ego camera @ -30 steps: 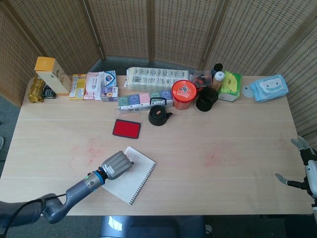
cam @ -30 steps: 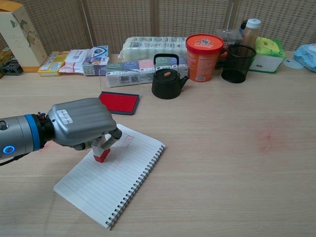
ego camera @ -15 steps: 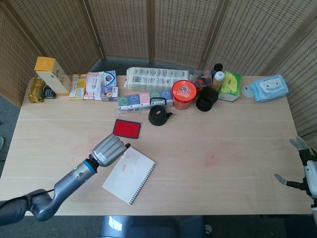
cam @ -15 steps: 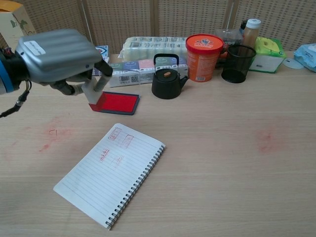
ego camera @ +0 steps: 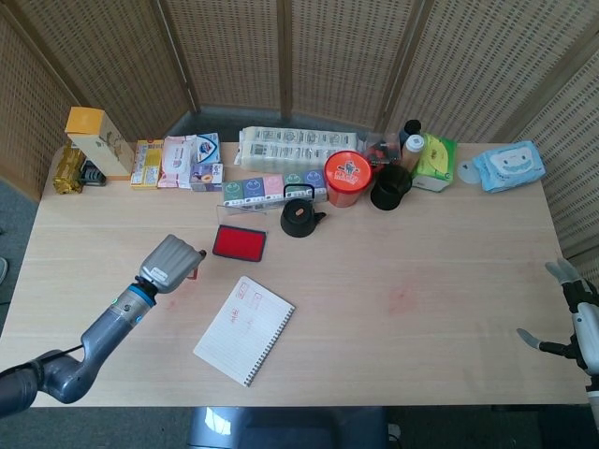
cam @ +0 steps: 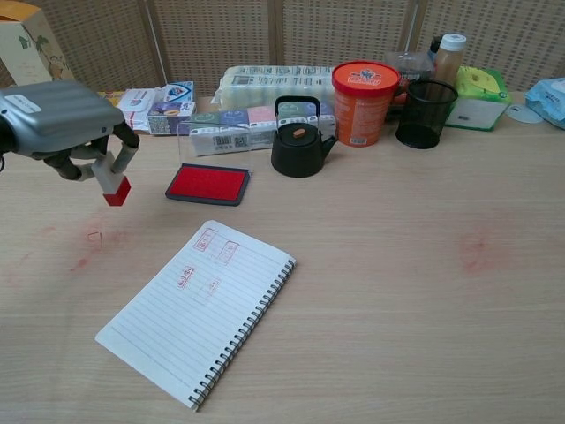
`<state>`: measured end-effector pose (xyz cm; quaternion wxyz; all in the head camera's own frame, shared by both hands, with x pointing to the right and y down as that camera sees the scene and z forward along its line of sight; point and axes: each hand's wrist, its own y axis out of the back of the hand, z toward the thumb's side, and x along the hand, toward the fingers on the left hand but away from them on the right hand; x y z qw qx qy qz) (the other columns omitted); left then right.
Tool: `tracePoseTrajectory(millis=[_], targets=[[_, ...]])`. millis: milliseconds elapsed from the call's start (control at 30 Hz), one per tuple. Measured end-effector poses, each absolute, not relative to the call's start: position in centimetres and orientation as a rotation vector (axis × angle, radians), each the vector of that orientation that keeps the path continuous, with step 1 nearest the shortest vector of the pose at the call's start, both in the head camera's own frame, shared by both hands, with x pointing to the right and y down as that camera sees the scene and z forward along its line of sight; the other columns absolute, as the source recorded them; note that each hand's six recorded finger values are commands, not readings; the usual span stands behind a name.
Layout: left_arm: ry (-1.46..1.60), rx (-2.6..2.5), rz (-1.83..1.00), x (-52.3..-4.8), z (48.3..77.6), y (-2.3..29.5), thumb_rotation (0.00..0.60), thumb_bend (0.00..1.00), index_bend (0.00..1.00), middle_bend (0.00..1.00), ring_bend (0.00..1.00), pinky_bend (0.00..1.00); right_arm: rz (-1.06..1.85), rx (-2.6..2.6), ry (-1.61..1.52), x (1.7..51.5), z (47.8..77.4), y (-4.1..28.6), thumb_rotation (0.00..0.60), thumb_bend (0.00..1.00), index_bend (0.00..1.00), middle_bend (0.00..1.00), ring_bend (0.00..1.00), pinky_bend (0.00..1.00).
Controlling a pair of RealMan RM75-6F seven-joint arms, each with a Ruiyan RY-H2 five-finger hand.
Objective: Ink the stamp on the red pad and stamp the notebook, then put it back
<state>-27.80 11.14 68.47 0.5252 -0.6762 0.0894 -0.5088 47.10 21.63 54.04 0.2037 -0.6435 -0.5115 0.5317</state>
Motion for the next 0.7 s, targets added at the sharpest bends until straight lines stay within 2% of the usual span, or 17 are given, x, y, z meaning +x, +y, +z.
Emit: tracePoseTrajectory(millis=[367,700], targets=[[0.136,-1.629,-1.306,-29.3,72.0,12.4,0.600,0.39,0.64,1.00,1.00,1.00,1.489,-1.800,-1.419,46.9,54.3,21.6,0.600,0.08,0.00,0.00,0.00,0.00],[0.106,-1.617,-1.323,-28.8,72.9,12.6,0.600,0.30,0.64,1.00,1.00,1.00,1.487,-1.802,-1.431,47.1,54.2,21.6,0.600,0.08,0.00,0.00,0.00,0.00]])
